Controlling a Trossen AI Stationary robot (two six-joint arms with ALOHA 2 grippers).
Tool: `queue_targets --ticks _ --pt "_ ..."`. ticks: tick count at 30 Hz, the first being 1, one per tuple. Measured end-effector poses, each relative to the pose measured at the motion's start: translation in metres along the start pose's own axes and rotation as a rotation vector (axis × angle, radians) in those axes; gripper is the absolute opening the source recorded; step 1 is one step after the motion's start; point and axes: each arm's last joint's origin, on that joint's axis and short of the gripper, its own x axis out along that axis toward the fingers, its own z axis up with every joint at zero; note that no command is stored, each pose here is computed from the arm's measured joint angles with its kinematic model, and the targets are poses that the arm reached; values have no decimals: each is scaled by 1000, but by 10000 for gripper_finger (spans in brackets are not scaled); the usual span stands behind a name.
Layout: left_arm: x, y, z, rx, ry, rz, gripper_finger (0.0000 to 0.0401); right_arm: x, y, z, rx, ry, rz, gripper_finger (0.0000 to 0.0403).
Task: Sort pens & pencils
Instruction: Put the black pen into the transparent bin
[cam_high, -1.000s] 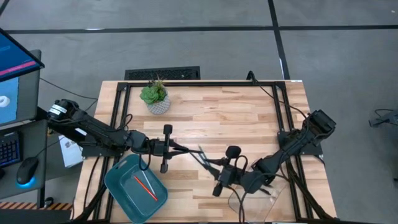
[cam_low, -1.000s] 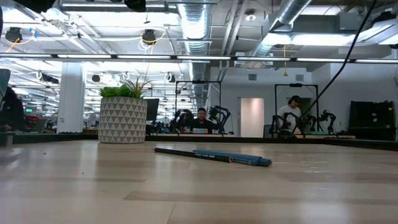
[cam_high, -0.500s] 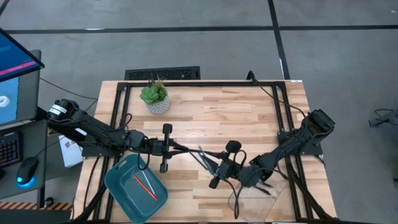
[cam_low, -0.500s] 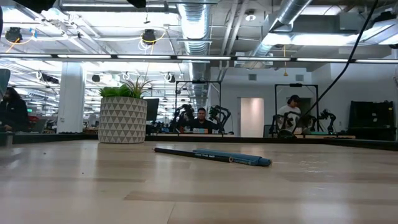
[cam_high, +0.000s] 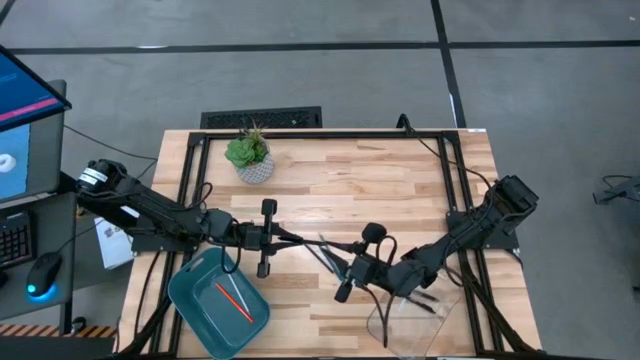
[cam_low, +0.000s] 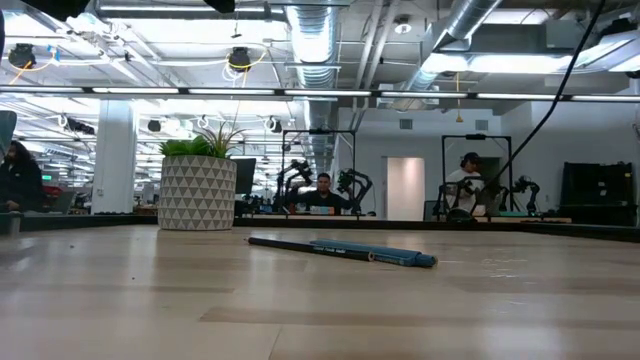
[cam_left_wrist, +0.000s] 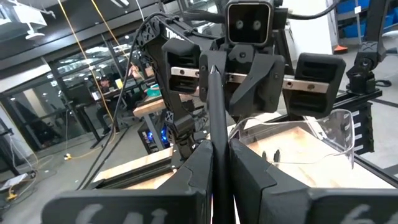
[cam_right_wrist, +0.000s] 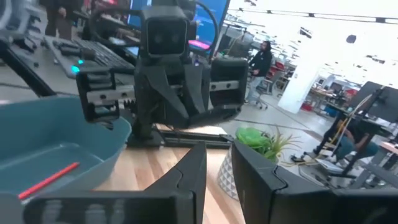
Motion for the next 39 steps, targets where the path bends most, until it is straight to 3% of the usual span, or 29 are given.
queue_targets --ticks 24,39 --pt "0 -1 0 4 -17 -46 21 1 0 9 49 -62 79 100" --pt "0 -1 0 4 -17 -48 21 4 -1 7 57 -47 63 199"
